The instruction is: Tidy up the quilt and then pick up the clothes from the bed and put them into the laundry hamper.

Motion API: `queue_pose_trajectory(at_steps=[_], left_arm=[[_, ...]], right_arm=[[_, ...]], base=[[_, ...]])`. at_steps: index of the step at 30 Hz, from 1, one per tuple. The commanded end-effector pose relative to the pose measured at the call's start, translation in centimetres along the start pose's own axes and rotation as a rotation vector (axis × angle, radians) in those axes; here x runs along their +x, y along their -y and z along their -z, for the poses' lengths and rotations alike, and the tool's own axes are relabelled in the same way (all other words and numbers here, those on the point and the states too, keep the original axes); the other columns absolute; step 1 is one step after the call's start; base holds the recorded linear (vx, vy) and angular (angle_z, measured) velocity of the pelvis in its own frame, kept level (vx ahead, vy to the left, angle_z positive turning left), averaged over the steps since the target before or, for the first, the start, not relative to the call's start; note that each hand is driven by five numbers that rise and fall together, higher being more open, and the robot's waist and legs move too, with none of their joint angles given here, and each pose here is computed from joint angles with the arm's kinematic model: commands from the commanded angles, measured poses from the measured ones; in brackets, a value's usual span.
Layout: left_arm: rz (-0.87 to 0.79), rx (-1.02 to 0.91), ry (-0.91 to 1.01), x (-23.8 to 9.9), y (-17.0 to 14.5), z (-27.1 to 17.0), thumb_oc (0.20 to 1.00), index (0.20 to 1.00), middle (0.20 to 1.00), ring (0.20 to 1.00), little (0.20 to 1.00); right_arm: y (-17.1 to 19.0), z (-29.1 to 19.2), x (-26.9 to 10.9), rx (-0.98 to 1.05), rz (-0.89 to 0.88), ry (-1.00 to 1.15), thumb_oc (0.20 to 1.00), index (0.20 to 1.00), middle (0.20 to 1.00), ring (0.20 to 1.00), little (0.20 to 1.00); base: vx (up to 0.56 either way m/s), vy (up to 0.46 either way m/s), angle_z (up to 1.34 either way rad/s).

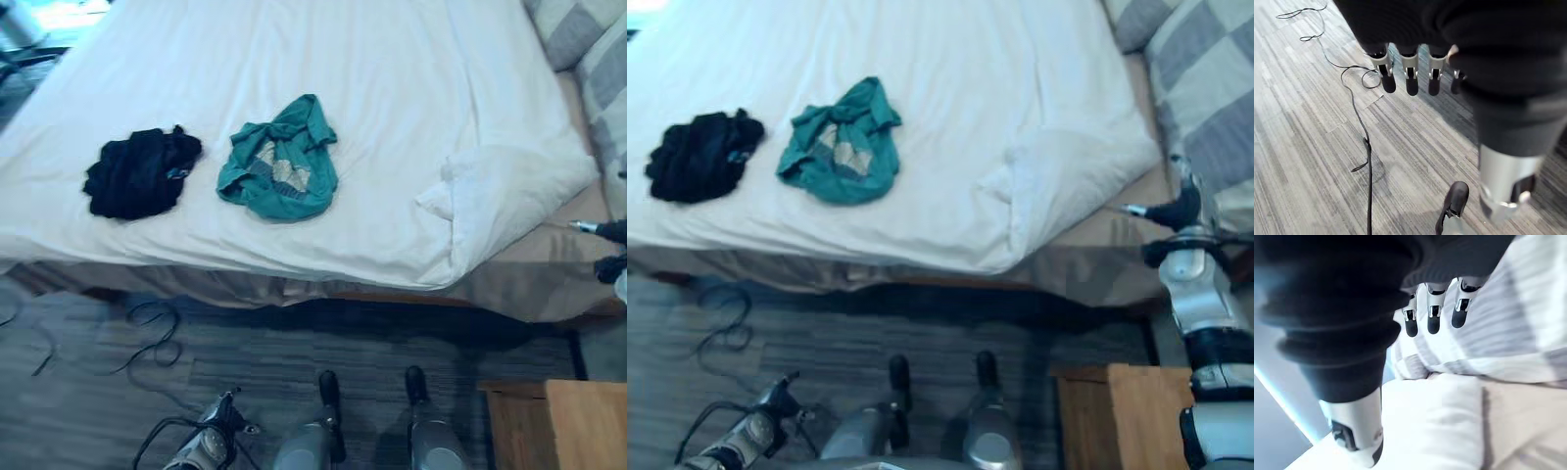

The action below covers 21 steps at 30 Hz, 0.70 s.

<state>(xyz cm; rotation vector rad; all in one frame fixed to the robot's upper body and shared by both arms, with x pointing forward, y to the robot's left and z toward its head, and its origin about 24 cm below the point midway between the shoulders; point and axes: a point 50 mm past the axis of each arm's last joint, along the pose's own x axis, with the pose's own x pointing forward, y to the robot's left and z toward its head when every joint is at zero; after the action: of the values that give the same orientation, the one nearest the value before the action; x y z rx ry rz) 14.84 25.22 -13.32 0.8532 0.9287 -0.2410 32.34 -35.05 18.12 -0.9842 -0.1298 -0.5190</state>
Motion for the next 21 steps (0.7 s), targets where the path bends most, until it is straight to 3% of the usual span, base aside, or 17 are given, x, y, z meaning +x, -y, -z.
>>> queue_pose_trajectory(at_steps=[1,5,10,11,12,20,21], left_arm=[[-0.080,-0.009,0.068,0.7,-2.5,-1.8,1.000,1.000,1.000,1.000,1.000],[-0.073,-0.018,0.136,0.9,-1.6,-3.9,1.000,1.000,1.000,1.000,1.000],[-0.033,-0.020,0.164,0.8,0.2,-5.0,1.000,1.000,1.000,1.000,1.000],[-0.029,-0.025,0.165,0.8,0.4,-5.1,1.000,1.000,1.000,1.000,1.000],[-0.026,-0.028,0.170,0.8,0.5,-5.3,1.000,1.000,1.000,1.000,1.000],[-0.008,-0.032,0.138,0.9,1.2,-5.0,1.000,1.000,1.000,1.000,1.000],[-0.007,-0.032,0.107,0.8,1.4,-4.4,1.000,1.000,1.000,1.000,1.000]], right_arm=[[4.1,-3.8,2.9,-0.047,0.131,0.118,1.000,1.000,1.000,1.000,1.000],[4.1,-8.4,5.2,-0.087,0.124,0.215,1.000,1.000,1.000,1.000,1.000],[0.6,-12.5,5.8,-0.146,0.028,0.310,1.000,1.000,1.000,1.000,1.000],[0.1,-12.5,5.8,-0.174,0.010,0.311,0.856,0.856,0.856,0.856,0.856],[-0.4,-12.2,5.8,-0.183,-0.005,0.293,0.200,0.200,0.200,0.200,0.200],[-1.7,-6.0,4.6,-0.225,-0.078,0.105,0.200,0.200,0.200,0.200,0.200],[-1.8,-2.3,3.0,-0.213,-0.083,0.016,0.200,0.200,0.200,0.200,0.200]], base=[[-0.06,-0.112,0.60],[-0.04,-0.090,0.15],[-0.03,-0.068,-0.08],[0.00,-0.017,0.03],[0.00,-0.011,0.11],[0.00,0.015,0.10],[0.02,0.007,0.17]])
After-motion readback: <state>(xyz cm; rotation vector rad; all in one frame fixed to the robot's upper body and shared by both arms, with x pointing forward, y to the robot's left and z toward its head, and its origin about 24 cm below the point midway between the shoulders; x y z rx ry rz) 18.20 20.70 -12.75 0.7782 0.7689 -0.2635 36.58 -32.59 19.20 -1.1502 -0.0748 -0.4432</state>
